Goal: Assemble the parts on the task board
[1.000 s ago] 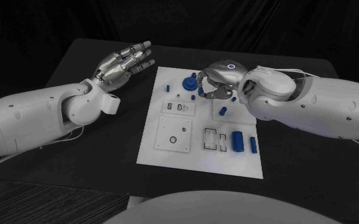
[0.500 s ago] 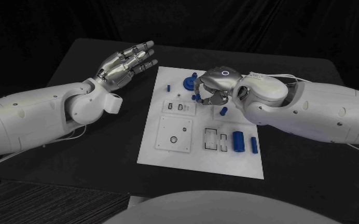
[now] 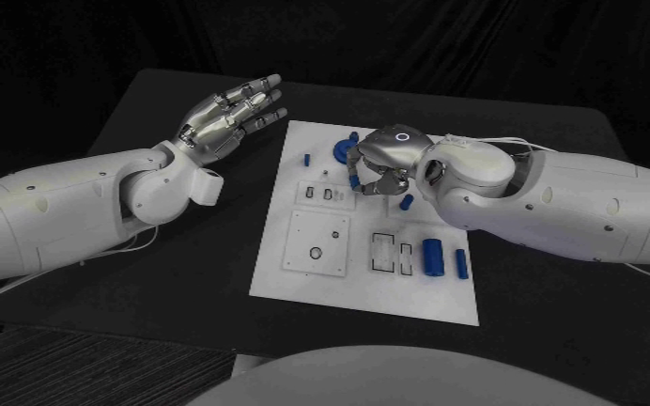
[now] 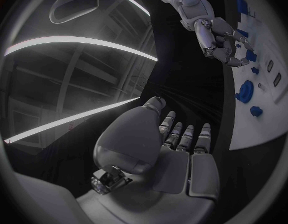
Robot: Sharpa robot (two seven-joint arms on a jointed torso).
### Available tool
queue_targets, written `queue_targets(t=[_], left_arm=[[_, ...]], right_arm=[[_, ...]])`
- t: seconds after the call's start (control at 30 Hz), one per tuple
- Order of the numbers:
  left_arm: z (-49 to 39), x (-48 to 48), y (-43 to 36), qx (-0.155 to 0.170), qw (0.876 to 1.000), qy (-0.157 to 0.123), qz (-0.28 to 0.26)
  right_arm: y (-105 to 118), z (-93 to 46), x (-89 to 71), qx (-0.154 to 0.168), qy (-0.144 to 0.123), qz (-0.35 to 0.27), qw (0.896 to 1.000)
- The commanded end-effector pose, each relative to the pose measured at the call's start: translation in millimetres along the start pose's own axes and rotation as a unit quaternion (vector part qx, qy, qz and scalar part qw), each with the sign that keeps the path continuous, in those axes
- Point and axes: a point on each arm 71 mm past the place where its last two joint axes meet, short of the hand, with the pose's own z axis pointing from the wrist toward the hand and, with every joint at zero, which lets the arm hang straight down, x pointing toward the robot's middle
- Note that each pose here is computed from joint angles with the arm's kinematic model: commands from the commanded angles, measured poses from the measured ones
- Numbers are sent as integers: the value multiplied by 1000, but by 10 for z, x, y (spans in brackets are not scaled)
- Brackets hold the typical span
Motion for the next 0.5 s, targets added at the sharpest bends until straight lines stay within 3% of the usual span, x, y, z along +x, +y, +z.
queue_targets(t=[0.03,0.5], left_arm=[[8,20,-1,4,1000,7,-6],[13,23,3,3,1000,7,-6]], right_arm=[[11,11,22,4,6,-5,1000],[72,60,71,-3,15,-4,1000]])
